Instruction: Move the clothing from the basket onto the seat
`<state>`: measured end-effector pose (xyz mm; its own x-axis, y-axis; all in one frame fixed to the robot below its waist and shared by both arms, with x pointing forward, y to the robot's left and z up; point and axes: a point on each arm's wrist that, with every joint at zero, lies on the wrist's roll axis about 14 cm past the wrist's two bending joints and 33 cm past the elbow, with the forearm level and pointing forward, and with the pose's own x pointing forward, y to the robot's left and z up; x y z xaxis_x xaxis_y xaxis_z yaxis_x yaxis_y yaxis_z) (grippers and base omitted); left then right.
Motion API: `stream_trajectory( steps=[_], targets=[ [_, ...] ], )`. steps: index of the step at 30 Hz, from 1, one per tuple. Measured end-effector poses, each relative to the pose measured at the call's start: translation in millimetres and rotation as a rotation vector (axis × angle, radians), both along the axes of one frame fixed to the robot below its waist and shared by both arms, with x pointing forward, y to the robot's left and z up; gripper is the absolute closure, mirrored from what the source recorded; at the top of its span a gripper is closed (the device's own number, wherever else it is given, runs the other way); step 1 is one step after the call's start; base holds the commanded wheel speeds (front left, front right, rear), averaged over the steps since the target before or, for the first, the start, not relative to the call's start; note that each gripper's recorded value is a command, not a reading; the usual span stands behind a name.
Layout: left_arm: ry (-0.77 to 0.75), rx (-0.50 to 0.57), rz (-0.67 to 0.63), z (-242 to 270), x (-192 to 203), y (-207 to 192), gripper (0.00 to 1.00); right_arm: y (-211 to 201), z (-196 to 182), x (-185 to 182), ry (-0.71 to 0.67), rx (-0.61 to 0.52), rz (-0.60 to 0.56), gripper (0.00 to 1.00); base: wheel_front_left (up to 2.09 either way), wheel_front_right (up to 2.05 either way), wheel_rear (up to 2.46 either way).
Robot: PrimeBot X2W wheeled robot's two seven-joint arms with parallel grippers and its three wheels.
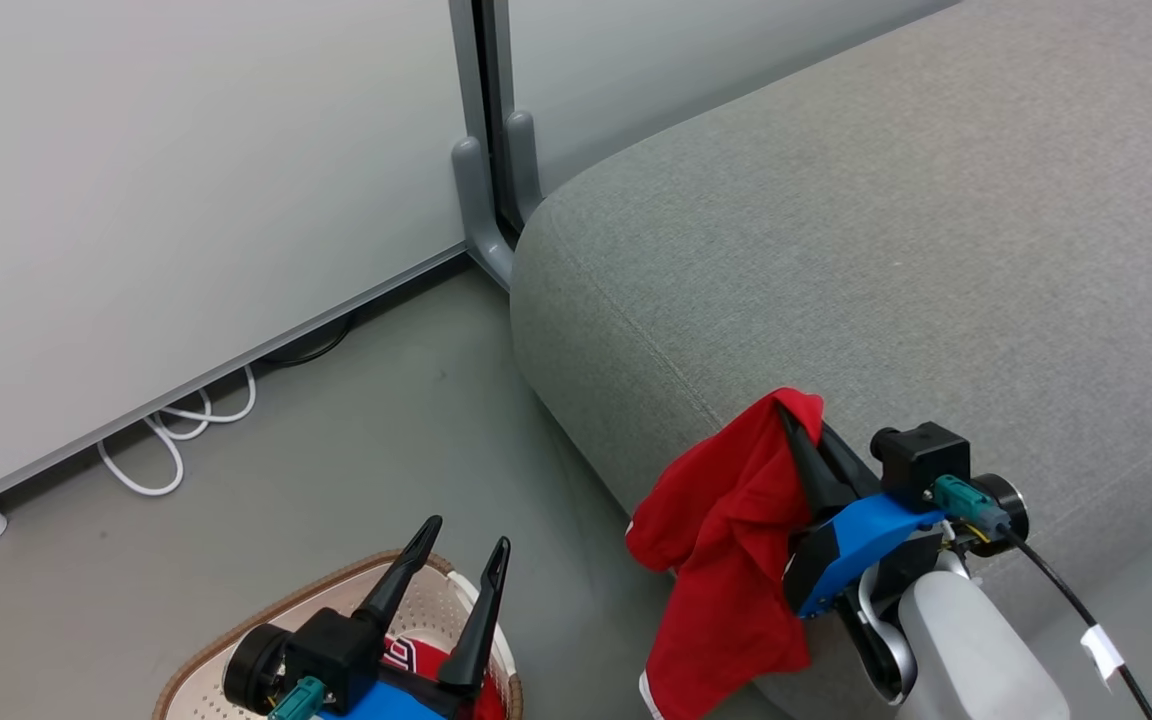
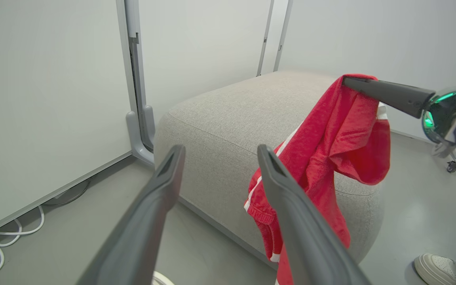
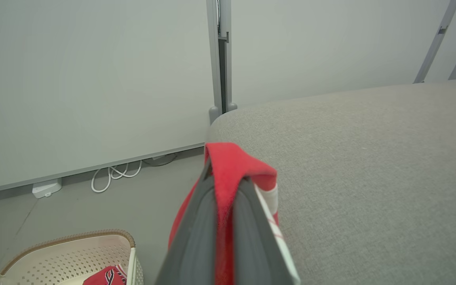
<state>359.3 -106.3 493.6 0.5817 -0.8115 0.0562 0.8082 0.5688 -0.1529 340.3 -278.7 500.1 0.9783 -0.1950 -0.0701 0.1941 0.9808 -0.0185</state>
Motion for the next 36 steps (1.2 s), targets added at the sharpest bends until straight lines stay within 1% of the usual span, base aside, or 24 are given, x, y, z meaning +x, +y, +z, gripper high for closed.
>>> stream_trajectory(
  steps=[5, 8, 11, 12, 13, 18, 21, 25, 27, 29, 32, 36],
  targets=[
    [0.012, -0.007, 0.03, -2.9, 6.8, 7.4, 0.0, -7.1, 3.5, 12.1, -0.016, 0.036, -0.02, 1.0, 0.0, 0.0, 0.0],
    [0.008, -0.012, 0.036, -4.1, 14.5, 9.2, 0.0, -25.5, 21.1, 30.6, -0.043, 0.03, -0.058, 1.0, 0.0, 0.0, 0.0],
    [-0.001, -0.008, 0.033, -8.0, 26.2, 10.4, 0.0, -49.3, 55.3, 58.8, -0.093, -0.017, -0.101, 1.0, 0.0, 0.0, 0.0],
    [-0.001, -0.008, 0.033, -8.0, 26.2, 10.4, 0.0, -49.3, 55.3, 58.8, -0.093, -0.017, -0.101, 1.0, 0.0, 0.0, 0.0],
    [-0.01, -0.009, 0.032, -10.3, 37.0, 10.8, 0.0, -64.8, 81.5, 79.7, -0.131, -0.044, -0.133, 1.0, 0.0, 0.0, 0.0],
    [-0.019, -0.015, 0.022, -21.9, 62.2, 11.6, 0.0, -118.6, 138.1, 118.2, -0.187, -0.144, -0.247, 1.0, 0.0, 0.0, 0.0],
    [-0.017, -0.024, 0.028, -30.7, 78.5, 14.5, 0.0, -147.0, 163.7, 137.3, -0.203, -0.225, -0.304, 1.0, 0.0, 0.0, 0.0],
    [-0.023, -0.031, 0.068, -42.7, 105.6, 27.0, 0.0, -178.8, 181.3, 156.3, -0.233, -0.277, -0.383, 1.0, 0.0, 0.0, 0.0],
    [-0.023, -0.03, 0.09, -50.5, 117.5, 34.6, 0.0, -188.9, 169.2, 166.7, -0.213, -0.271, -0.41, 1.0, 0.0, 0.0, 0.0],
    [-0.014, -0.026, 0.112, -61.0, 127.0, 42.7, 0.0, -194.8, 140.4, 178.3, -0.165, -0.243, -0.424, 1.0, 0.0, 0.0, 0.0],
    [-0.009, -0.012, 0.141, -76.4, 140.9, 55.4, 0.0, -200.5, 88.2, 190.0, -0.076, -0.219, -0.439, 1.0, 0.0, 0.0, 0.0],
    [0.017, 0.008, 0.167, -98.1, 150.2, 67.8, 0.0, -199.8, 5.0, 191.5, 0.077, -0.173, -0.447, 1.0, 0.0, 0.0, 0.0]
  ],
)
